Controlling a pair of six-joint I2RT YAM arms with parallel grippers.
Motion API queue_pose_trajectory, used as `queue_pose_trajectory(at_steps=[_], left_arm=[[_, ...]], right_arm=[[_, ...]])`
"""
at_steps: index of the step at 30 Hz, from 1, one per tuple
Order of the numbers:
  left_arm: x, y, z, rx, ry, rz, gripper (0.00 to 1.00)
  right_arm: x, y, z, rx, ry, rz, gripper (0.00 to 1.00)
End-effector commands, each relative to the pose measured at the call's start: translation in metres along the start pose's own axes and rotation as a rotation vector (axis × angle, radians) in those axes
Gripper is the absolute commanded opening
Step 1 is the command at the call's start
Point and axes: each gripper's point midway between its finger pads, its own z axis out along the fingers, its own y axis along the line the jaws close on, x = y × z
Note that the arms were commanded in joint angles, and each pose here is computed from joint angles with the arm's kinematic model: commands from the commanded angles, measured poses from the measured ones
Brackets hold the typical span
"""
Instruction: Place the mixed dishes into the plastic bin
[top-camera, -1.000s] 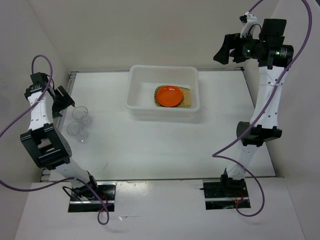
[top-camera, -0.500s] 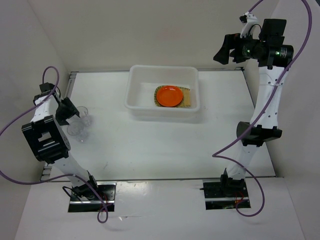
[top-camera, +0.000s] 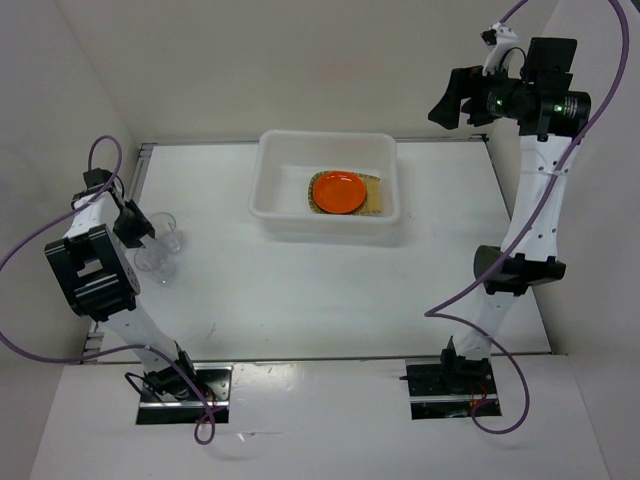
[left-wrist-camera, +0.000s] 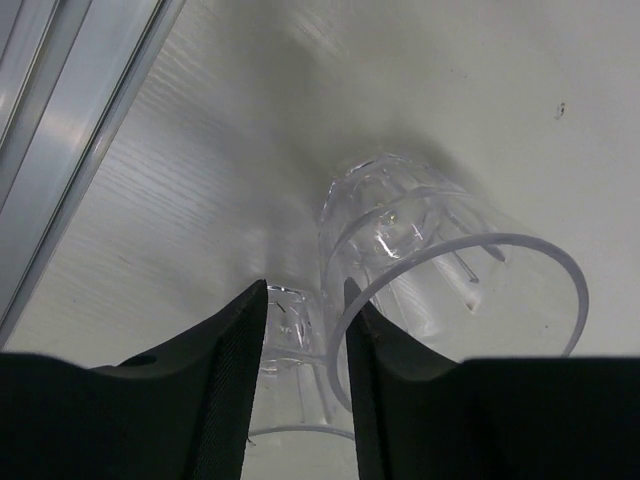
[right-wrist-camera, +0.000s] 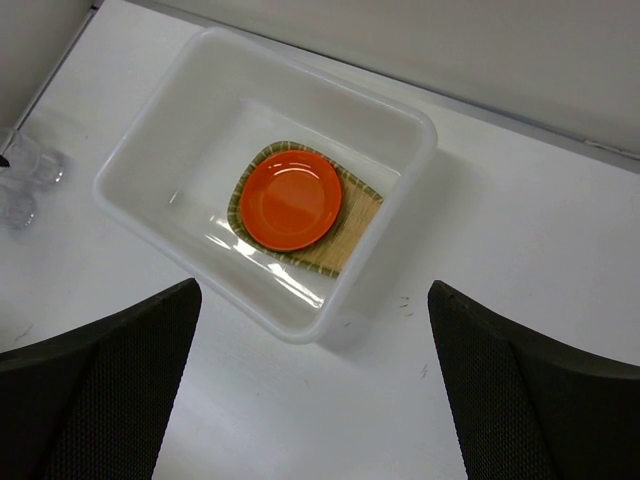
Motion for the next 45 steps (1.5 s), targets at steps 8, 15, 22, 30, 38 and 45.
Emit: queue_pose_trajectory(at_steps=[8,15,22,30,38,45], left_arm=[[-0.028,0.009,-0.015,-0.066,-0.102,-0.016,0.0],[-0.069,0.0,-0.111,0.015,-0.341,-0.103,0.0],[-0.068,-0.093,-0.192,0.55,-0.386,-0.125,0.0],[-0.084,-0.183,-0.281,0.807,-0.532,-0.074,0.0],[-0.082,-0.289,-0.235,0.748,-0.403,0.206,0.0],[-0.068,-0.355,-0.185,0.594,-0.368,0.352,0.0]], right_arm=[[-0.008,0.012,-0.022,0.009,-0.035,-0.016,0.99],[-0.007,0.01,-0.018,0.008,-0.028,-0.011,0.99],[-0.008,0.011,-0.014,-0.012,-0.03,-0.002,0.99],[-0.011,0.011,-0.009,-0.039,-0.038,-0.006,0.99],[-0.017,0.003,-0.005,-0.028,-0.061,-0.018,0.99],[-0.019,0.001,-0.01,-0.017,-0.068,-0.019,0.99]])
